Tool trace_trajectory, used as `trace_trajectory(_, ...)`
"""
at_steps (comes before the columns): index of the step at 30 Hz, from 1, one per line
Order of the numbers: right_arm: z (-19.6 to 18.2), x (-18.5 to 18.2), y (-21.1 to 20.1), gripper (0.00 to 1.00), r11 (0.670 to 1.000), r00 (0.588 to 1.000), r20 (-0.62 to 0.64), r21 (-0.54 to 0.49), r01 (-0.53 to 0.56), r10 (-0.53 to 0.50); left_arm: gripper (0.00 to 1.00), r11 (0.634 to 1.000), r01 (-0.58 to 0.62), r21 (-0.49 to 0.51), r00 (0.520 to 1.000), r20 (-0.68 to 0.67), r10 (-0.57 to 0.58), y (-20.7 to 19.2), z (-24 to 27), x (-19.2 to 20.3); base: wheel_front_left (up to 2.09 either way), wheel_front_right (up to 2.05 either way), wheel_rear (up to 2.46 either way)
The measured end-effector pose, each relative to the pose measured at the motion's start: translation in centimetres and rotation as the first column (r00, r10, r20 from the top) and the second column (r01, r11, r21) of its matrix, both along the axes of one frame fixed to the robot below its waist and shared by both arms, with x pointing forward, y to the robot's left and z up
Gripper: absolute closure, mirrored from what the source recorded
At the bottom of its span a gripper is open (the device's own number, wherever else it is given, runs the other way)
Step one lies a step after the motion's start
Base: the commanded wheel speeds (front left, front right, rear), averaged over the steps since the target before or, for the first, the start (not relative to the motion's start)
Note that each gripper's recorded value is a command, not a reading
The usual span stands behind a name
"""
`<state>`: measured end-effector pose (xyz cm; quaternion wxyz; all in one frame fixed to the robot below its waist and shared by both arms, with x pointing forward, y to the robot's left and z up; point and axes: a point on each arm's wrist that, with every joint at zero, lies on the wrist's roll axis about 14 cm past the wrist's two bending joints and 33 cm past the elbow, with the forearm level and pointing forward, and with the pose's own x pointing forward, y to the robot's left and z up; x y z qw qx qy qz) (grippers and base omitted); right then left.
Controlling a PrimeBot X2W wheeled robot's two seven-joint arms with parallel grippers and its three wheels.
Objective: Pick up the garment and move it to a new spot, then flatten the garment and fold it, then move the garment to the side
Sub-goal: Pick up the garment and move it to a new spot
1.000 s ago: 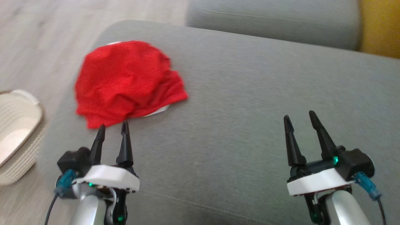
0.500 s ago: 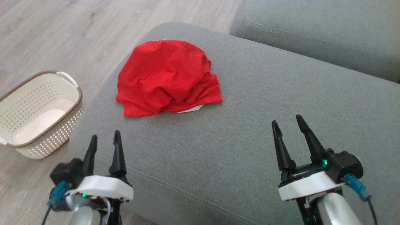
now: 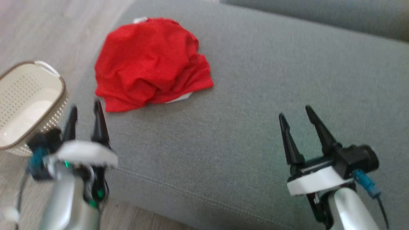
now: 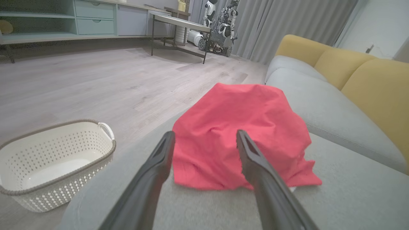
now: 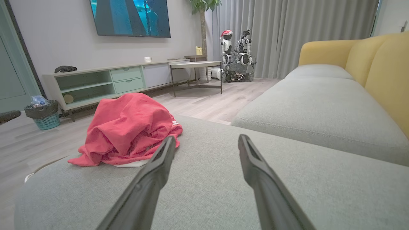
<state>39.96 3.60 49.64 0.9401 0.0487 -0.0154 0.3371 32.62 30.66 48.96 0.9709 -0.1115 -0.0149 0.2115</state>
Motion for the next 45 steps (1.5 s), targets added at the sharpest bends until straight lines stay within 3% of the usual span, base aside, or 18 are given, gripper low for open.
trace_trajectory(8, -1.1, 3.4, -1.2, 0.0, 0.999, 0.999, 0.001, -0.02, 0.033, -0.033, 0.0, 0.993, 0.114, 0.025, 0.988, -0.11, -0.111, 1.8, 0.5, 9.4, 0.0, 0.0, 0.0)
trace_trajectory(15, -3.3, 4.4, -3.1, 0.0, 0.996, 0.995, -0.047, -0.04, 0.081, -0.083, 0.0, 0.976, 0.214, 0.038, 0.947, -0.253, -0.197, 1.4, -1.5, 15.4, 0.0, 0.0, 0.0)
trace_trajectory(20, -4.4, 4.9, -4.5, 0.0, 0.992, 0.99, -0.066, -0.051, 0.118, -0.122, 0.0, 0.963, 0.261, 0.063, 0.902, -0.372, -0.22, 1.4, -3.7, 17.8, 0.0, 0.0, 0.0)
trace_trajectory(30, -6.0, 5.0, -6.2, 0.0, 0.985, 0.982, -0.095, -0.067, 0.158, -0.164, 0.0, 0.947, 0.322, -0.004, 0.789, -0.552, -0.27, -0.2, -8.6, 19.3, 0.0, 0.0, 0.0)
trace_trajectory(31, -6.0, 5.1, -6.2, 0.0, 0.985, 0.982, -0.094, -0.066, 0.16, -0.165, 0.21, 0.946, 0.324, -0.011, 0.781, -0.562, -0.274, -0.2, -8.8, 19.2, 0.0, 0.0, 0.0)
trace_trajectory(32, -6.0, 5.1, -6.2, 0.0, 0.985, 0.982, -0.092, -0.064, 0.161, -0.166, 1.0, 0.946, 0.324, -0.014, 0.778, -0.565, -0.275, -0.2, -9.0, 19.2, 0.0, 0.0, 0.0)
trace_trajectory(37, -5.7, 5.4, -6.1, 0.0, 0.985, 0.983, -0.079, -0.066, 0.16, -0.165, 1.0, 0.949, 0.314, 0.009, 0.815, -0.515, -0.265, 0.0, -8.1, 19.6, 0.0, 0.0, 0.0)
trace_trajectory(45, -4.4, 5.0, -5.8, 0.0, 0.986, 0.986, -0.047, -0.062, 0.157, -0.16, 1.0, 0.965, 0.245, 0.097, 0.936, -0.285, -0.209, 1.7, -2.1, 20.1, 0.0, 0.0, 0.0)
